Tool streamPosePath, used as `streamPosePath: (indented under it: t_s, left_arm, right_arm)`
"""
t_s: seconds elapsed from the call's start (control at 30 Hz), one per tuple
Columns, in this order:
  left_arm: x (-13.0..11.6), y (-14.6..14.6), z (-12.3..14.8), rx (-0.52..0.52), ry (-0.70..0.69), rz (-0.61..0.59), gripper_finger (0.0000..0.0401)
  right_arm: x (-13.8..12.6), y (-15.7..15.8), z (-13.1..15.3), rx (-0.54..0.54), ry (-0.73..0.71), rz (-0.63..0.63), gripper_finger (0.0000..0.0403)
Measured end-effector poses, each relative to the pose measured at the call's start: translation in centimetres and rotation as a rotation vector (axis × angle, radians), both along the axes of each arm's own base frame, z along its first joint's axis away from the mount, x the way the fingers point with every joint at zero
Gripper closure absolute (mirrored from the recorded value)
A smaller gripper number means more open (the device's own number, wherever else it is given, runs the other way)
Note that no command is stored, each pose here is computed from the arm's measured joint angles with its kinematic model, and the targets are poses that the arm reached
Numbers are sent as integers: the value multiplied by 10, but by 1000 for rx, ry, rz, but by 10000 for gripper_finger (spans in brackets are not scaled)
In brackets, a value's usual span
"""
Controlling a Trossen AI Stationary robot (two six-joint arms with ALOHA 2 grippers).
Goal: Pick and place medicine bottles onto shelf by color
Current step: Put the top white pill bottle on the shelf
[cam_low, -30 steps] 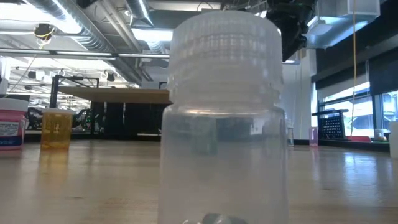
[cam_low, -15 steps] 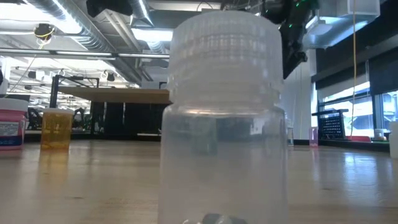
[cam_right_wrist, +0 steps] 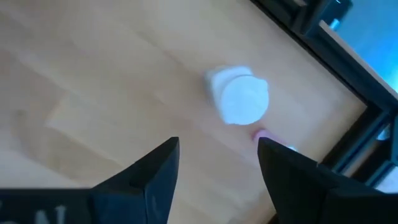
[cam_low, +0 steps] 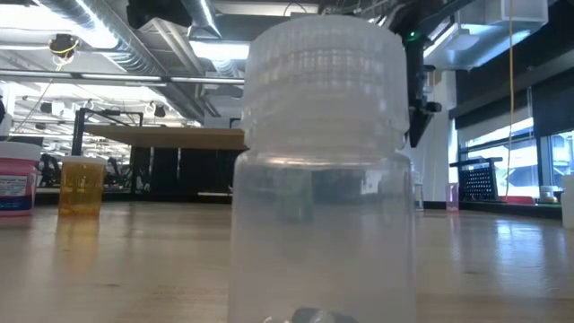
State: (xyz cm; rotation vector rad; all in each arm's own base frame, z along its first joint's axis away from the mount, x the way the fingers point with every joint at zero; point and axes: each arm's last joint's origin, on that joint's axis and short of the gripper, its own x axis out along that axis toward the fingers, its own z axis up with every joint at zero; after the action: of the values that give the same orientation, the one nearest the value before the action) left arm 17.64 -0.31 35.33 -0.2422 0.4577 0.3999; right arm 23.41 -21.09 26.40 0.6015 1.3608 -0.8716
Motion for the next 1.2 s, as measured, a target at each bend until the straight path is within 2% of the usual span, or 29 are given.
streamPosePath:
  t_s: [0.2,0.43,1.2]
  left_arm:
    - [-1,0,-1,1,13,0,376]
    - [-1,0,-1,1,14,0,376]
    - [-1,0,-1,4,15,6,376]
  right_arm:
    - [8,-8,-17,8,41,25,184]
    - [7,-20,-30,-18,105,-5,184]
    - [3,-25,-32,36,61,0,184]
